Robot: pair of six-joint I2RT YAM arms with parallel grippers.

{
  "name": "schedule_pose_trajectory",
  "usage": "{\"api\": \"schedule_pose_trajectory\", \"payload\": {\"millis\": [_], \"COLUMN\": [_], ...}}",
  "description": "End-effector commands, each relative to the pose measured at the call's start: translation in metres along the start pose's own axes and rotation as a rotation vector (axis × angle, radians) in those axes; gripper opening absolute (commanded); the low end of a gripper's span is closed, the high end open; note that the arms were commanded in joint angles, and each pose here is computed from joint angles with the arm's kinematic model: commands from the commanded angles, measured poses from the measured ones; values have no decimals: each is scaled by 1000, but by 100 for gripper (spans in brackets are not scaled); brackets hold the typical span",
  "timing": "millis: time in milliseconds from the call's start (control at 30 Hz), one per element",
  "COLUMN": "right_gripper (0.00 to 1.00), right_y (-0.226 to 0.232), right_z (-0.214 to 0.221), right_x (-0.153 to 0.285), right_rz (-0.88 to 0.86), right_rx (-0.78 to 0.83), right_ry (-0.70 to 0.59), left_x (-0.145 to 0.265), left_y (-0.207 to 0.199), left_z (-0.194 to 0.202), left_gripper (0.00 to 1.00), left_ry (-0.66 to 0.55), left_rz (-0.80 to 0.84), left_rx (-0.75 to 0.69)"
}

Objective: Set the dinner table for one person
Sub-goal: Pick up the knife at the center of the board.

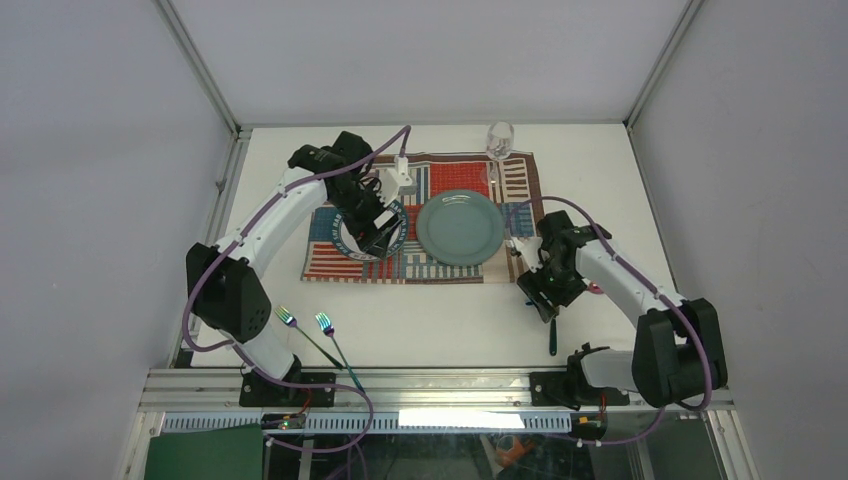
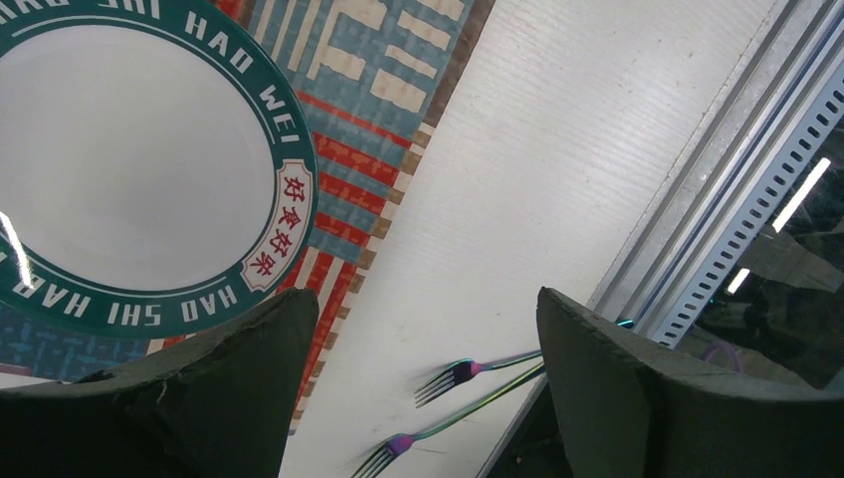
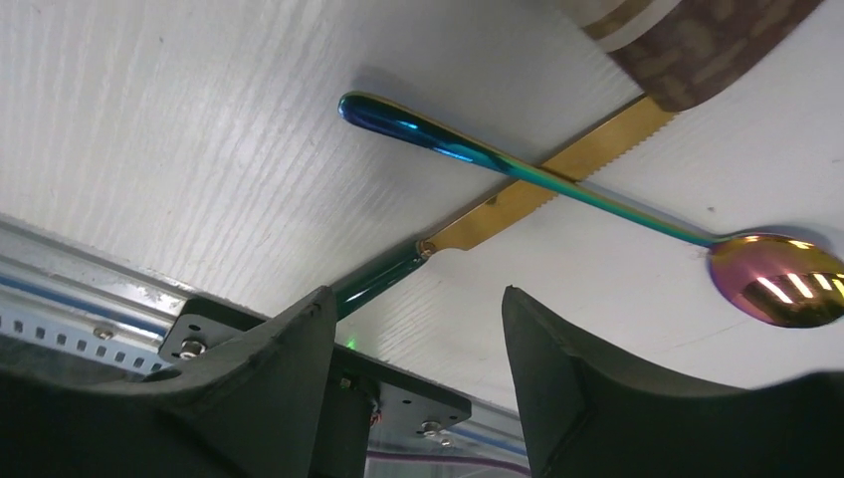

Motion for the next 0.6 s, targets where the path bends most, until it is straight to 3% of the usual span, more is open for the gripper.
{"api": "schedule_pose_trajectory", "payload": {"millis": [0, 567], "right_gripper": [66, 65], "right_y": [-11, 0], "right_z": [-9, 11], "right_x": [9, -18], "right_rz": [159, 85], "right_rx": [14, 182], "right_ry": [-77, 35], "left_x": [5, -3], "left_y": [-1, 2], "left_z": [-17, -22], "left_gripper": [84, 84], "left_ry": [-64, -41], "left_rz": [17, 24], "left_rx": [-38, -17]}}
Point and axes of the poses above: each gripper's point midway between its finger pads, its own x axis back along the fingers, its own y axis along the line the jaws close on, z = x × y, the point moved 7 cm from there along x, back along the fingers, and after that the axes turned 15 degrees about x, right-handed, at the moved point
